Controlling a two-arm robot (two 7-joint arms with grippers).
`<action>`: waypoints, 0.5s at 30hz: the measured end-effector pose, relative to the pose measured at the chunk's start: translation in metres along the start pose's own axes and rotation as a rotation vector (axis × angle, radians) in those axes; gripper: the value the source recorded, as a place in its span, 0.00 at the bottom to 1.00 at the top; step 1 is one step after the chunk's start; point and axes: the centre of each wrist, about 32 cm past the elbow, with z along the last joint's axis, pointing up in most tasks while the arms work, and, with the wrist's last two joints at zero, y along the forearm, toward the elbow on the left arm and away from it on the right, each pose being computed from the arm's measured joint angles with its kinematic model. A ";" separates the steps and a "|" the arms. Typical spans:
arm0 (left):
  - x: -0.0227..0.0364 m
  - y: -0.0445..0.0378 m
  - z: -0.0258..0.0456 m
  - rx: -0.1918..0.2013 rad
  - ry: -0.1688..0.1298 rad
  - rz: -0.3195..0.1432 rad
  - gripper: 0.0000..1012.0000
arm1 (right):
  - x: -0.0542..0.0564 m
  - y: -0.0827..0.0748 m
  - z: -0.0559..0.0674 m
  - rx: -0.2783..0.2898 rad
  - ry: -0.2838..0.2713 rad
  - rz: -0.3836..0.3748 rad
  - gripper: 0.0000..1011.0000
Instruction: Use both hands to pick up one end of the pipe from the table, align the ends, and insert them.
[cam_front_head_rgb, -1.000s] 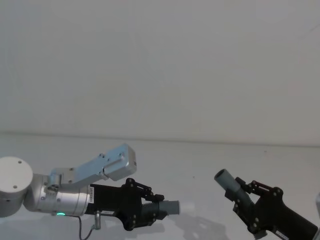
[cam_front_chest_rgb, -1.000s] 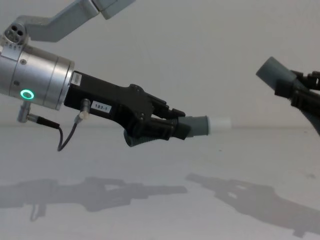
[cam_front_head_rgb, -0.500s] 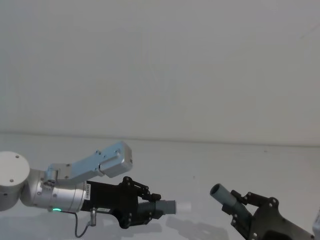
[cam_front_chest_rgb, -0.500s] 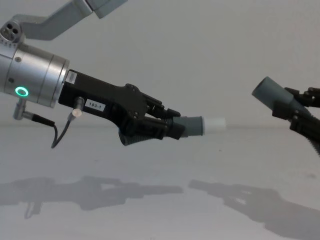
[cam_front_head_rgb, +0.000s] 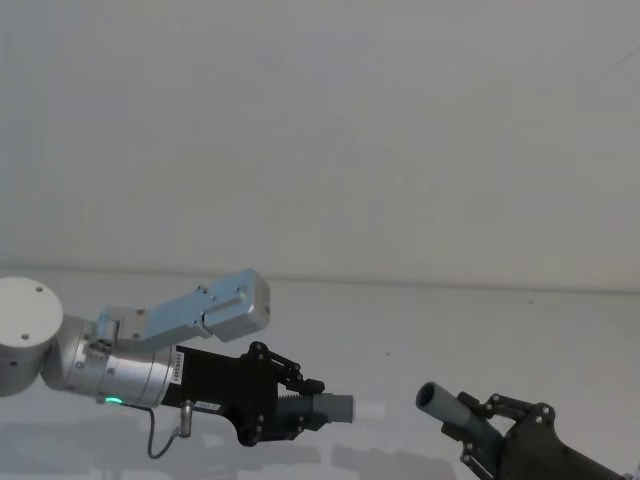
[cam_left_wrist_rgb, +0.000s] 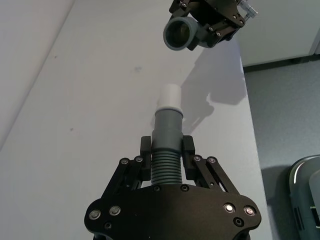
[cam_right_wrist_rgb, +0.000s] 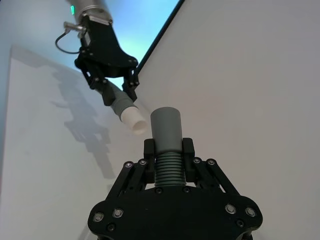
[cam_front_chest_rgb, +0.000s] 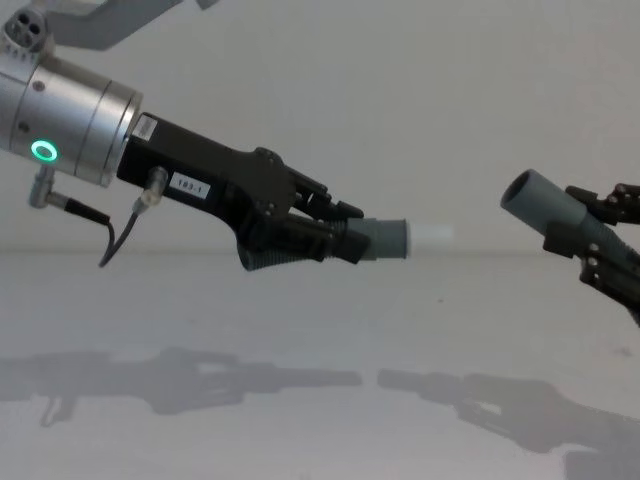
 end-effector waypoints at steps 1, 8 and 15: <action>0.0007 -0.0001 0.0021 0.003 -0.005 -0.002 0.32 | 0.000 0.000 -0.001 0.007 -0.021 0.004 0.29; 0.0031 -0.0013 0.0127 0.020 -0.031 -0.007 0.32 | 0.001 0.001 -0.003 0.012 -0.128 -0.010 0.29; 0.0036 -0.0023 0.0218 0.032 -0.051 0.000 0.32 | -0.003 0.004 -0.001 -0.016 -0.226 -0.042 0.29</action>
